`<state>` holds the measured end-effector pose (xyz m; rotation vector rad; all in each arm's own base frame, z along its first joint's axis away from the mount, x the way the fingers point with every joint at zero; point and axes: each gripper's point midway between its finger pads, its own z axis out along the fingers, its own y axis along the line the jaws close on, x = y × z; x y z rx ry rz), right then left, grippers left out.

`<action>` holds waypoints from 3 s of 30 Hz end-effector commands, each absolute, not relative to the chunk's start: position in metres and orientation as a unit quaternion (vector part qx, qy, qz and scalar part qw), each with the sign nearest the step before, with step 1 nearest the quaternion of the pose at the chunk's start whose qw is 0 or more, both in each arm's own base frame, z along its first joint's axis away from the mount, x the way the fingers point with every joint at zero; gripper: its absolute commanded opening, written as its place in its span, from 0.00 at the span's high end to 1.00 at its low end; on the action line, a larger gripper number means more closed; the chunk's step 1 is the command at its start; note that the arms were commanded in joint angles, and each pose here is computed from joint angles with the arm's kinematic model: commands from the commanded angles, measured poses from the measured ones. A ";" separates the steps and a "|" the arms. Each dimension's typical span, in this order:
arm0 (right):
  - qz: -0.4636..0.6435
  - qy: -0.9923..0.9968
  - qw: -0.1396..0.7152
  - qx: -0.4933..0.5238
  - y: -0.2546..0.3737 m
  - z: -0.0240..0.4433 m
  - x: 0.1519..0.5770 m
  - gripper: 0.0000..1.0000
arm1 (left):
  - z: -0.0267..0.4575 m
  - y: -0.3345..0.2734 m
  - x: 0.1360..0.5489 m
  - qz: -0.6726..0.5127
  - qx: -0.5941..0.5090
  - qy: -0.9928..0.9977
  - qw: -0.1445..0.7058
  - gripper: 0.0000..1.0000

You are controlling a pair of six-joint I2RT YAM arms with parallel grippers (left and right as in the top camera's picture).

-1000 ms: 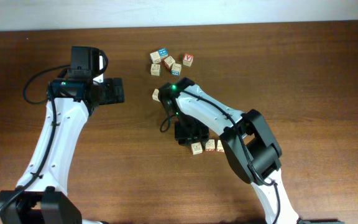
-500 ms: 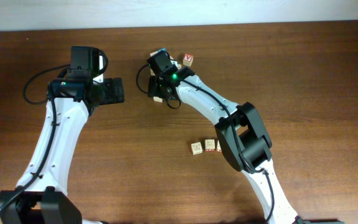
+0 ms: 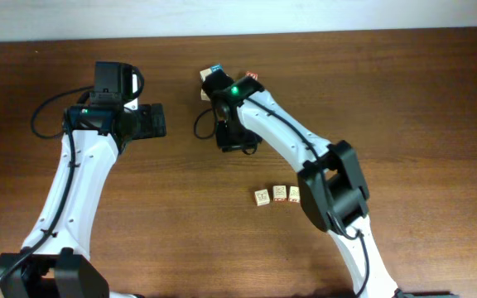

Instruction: Rotate 5 blocks

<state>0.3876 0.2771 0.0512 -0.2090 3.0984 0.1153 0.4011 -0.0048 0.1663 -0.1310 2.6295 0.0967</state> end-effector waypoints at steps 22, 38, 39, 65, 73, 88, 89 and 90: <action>0.108 0.936 0.113 -0.316 0.293 0.003 0.431 0.65 | 0.170 -0.003 0.404 0.036 -0.056 0.964 0.256 0.01; -0.019 0.993 -0.090 -0.072 0.281 0.022 0.290 0.78 | 0.170 -0.003 0.404 0.036 -0.056 0.964 0.256 0.01; -0.023 0.993 -0.096 -0.071 0.278 0.016 0.286 0.77 | 0.170 -0.004 0.404 0.036 -0.056 0.964 0.256 0.01; 0.072 0.940 0.334 -0.025 0.261 0.115 0.576 0.20 | 0.170 -0.004 0.404 0.036 -0.056 0.964 0.256 0.01; 0.054 0.957 0.284 -0.024 0.267 0.024 0.574 0.29 | 0.170 -0.004 0.404 0.036 -0.056 0.964 0.256 0.01; 0.145 0.955 0.255 -0.048 0.283 0.147 0.522 0.65 | 0.170 -0.003 0.404 0.036 -0.056 0.964 0.256 0.01; 0.149 0.955 0.252 -0.055 0.281 0.179 0.500 0.65 | 0.170 -0.003 0.404 0.036 -0.056 0.964 0.256 0.01; 0.145 0.955 0.248 -0.073 0.280 0.196 0.483 0.66 | 0.170 -0.004 0.404 0.036 -0.056 0.964 0.256 0.01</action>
